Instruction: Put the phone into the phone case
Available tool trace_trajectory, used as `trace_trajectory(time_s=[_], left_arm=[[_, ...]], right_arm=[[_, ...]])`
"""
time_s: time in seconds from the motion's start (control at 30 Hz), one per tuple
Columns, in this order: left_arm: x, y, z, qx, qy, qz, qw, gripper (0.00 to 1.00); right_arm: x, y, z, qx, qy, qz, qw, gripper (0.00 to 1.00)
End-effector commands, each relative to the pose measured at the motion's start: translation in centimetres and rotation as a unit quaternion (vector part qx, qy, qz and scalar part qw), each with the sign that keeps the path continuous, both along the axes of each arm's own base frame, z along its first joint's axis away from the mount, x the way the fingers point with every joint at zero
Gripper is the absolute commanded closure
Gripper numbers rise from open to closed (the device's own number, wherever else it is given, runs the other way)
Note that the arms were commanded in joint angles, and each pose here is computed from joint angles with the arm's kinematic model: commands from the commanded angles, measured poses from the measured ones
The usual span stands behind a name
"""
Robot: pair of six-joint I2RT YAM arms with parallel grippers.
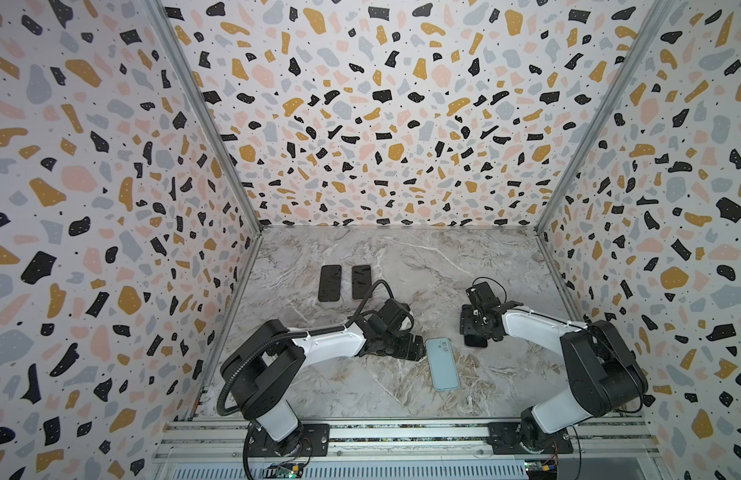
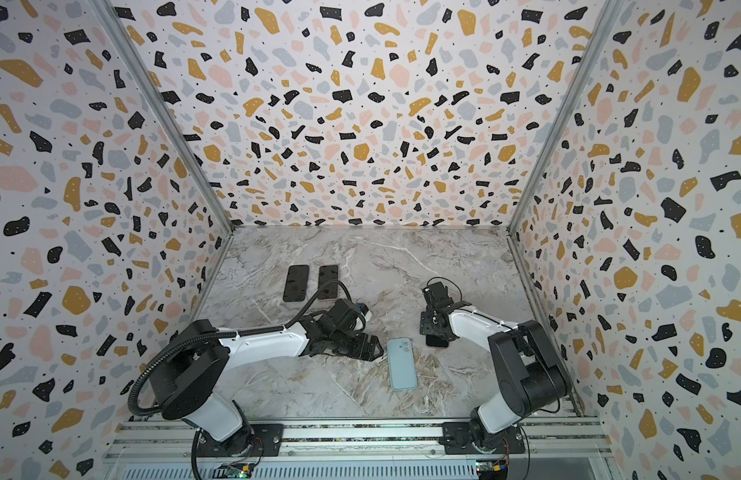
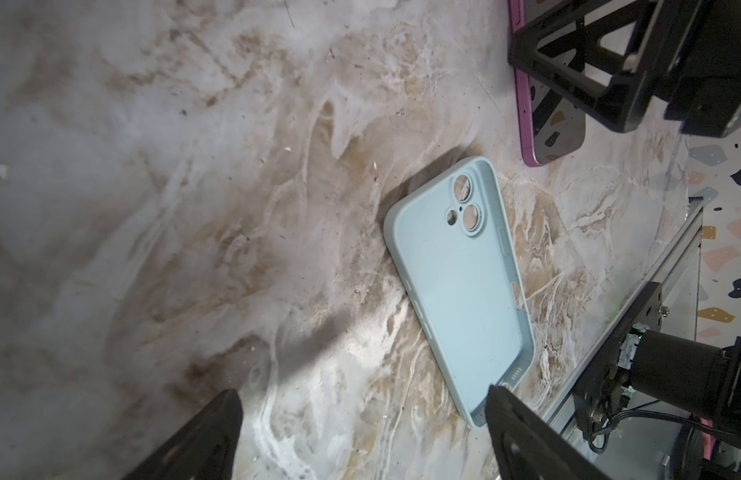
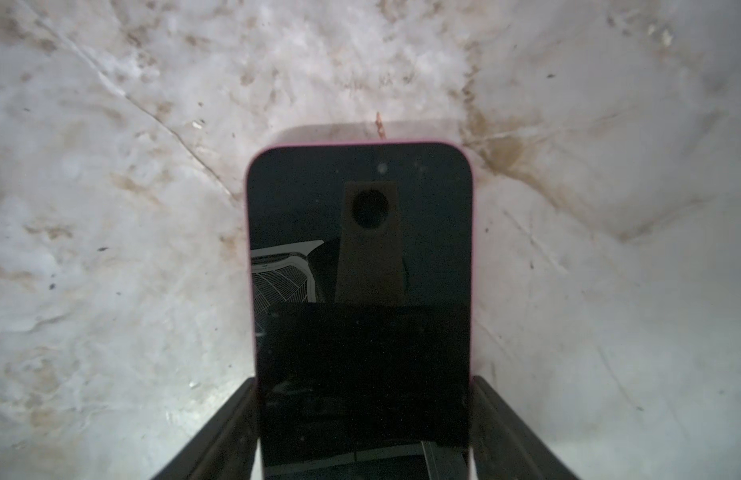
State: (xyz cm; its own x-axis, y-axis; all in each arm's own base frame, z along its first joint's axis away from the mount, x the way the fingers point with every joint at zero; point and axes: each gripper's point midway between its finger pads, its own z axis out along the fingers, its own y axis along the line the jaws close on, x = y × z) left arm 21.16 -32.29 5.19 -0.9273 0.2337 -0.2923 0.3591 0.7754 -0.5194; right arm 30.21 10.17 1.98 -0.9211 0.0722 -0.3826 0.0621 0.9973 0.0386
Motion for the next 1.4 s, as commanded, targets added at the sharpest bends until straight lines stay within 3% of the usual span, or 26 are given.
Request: trace_trajectory(time_s=[0.0,0.27,0.43,0.8,1.37], left_arm=[[1.3,-2.1,2.5,-0.037,-0.014,0.003,0.999,0.08],[3.5,-5.7,4.8,-0.087,-0.005,0.0,0.996,0.11],[5.3,-8.0,4.2,-0.108,0.014,0.007,0.994,0.16],[8.5,-13.6,5.0,-0.217,0.062,0.015,0.974,0.2],[11.2,-15.1,1.2,-0.213,0.077,0.015,0.974,0.3]], right_arm=[[-3.4,0.3,-1.0,0.01,0.063,0.022,0.998,0.39],[-2.4,1.1,1.8,0.054,0.022,0.033,0.998,0.44],[-2.1,1.2,2.9,0.074,0.003,0.043,0.996,0.45],[-2.6,1.7,3.5,0.12,-0.015,0.06,0.991,0.48],[-2.7,2.6,3.7,0.163,-0.017,0.071,0.984,0.51]])
